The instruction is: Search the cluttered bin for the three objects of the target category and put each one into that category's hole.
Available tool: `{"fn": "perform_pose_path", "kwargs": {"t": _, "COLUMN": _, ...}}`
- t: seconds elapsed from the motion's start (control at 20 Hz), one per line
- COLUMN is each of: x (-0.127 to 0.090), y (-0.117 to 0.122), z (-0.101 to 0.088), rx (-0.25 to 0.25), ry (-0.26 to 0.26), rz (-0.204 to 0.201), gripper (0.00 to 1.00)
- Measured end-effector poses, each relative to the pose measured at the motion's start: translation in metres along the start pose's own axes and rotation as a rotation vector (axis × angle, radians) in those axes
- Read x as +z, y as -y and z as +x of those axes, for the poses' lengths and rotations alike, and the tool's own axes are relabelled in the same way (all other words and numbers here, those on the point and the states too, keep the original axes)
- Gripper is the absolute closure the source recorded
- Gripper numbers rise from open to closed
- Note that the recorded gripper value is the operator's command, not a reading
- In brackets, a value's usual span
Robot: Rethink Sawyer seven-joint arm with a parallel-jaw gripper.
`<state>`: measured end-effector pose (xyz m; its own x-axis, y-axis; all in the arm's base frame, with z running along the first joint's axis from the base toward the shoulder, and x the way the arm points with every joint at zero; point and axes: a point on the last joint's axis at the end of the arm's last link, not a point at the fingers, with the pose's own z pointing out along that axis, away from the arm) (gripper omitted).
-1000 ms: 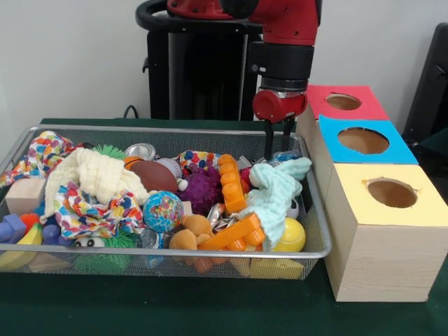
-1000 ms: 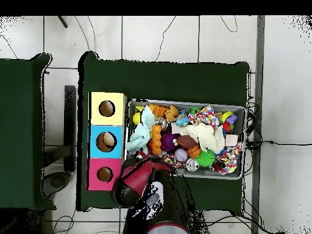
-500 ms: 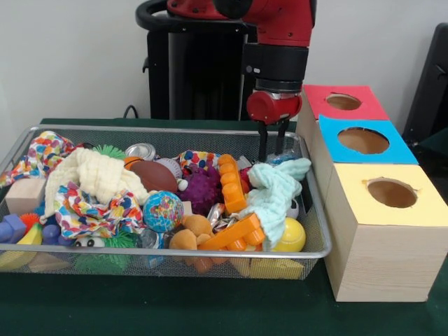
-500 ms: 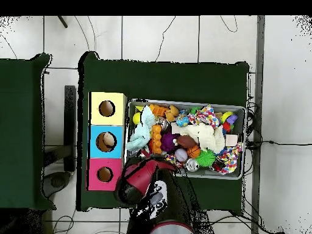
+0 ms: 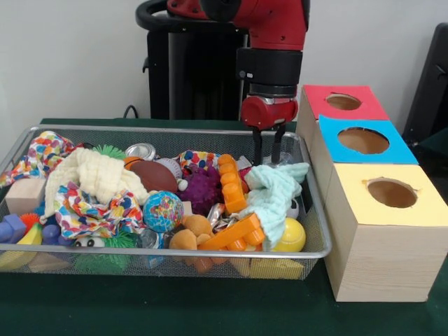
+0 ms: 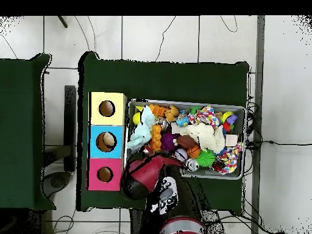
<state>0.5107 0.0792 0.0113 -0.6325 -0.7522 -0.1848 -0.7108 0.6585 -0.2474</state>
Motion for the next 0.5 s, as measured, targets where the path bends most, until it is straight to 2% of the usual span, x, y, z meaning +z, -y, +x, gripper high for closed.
{"fn": "perform_pose_path", "kwargs": {"t": 0.15, "x": 0.006, "y": 0.002, "z": -0.003, "rx": 0.027, "ry": 0.021, "rz": -0.022, "gripper": 0.00}}
{"fn": "perform_pose_path", "kwargs": {"t": 0.2, "x": 0.011, "y": 0.003, "z": -0.004, "rx": 0.048, "ry": 0.033, "rz": -0.042, "gripper": 0.00}}
{"fn": "perform_pose_path", "kwargs": {"t": 0.5, "x": 0.027, "y": 0.007, "z": 0.002, "rx": 0.120, "ry": 0.039, "rz": -0.107, "gripper": 0.00}}
